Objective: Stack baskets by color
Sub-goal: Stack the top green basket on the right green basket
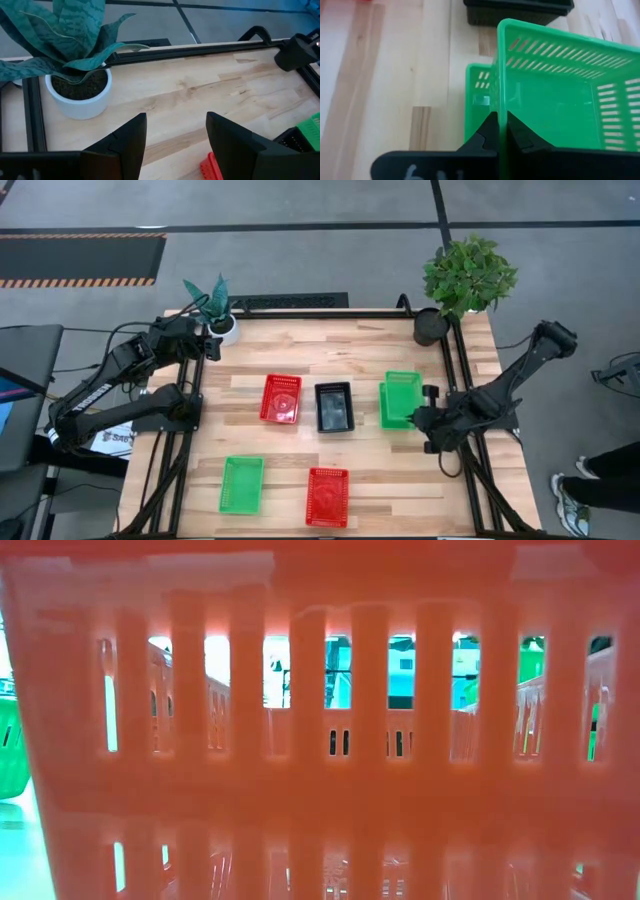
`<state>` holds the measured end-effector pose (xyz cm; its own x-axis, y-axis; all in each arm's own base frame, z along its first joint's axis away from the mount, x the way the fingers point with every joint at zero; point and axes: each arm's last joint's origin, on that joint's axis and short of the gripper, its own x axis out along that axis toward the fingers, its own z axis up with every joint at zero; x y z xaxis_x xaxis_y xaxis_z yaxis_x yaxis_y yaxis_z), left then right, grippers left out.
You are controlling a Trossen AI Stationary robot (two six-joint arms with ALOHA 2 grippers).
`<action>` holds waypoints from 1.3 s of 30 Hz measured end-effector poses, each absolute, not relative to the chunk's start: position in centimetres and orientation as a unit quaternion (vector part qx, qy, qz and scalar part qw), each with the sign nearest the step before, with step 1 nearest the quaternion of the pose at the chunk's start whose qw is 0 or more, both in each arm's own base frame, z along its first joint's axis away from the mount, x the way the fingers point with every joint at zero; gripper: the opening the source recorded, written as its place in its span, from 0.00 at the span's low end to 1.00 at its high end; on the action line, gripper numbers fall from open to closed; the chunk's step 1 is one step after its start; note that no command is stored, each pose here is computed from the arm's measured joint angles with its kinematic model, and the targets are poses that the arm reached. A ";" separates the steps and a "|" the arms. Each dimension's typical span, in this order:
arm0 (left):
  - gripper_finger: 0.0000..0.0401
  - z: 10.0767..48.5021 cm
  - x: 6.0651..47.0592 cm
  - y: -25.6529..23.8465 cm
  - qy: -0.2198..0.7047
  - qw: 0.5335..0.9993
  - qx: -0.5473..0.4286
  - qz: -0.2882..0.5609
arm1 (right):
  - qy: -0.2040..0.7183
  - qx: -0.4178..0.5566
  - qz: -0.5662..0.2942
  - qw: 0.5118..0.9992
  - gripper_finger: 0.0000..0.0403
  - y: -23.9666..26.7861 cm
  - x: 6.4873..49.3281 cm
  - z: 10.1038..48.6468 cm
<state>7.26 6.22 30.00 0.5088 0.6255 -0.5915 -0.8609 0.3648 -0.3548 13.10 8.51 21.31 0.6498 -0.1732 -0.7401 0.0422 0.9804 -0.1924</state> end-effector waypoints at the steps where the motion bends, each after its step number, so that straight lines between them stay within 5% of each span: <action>1: 0.48 30.0 7.3 6.2 0.181 0.806 -0.324 0.461 | 0.416 -0.079 -0.061 0.904 0.04 8.4 13.1 21.1; 39: 0.48 30.0 7.2 6.2 0.188 0.810 -0.310 0.461 | 0.433 -0.057 -0.037 0.899 0.11 8.0 13.5 19.9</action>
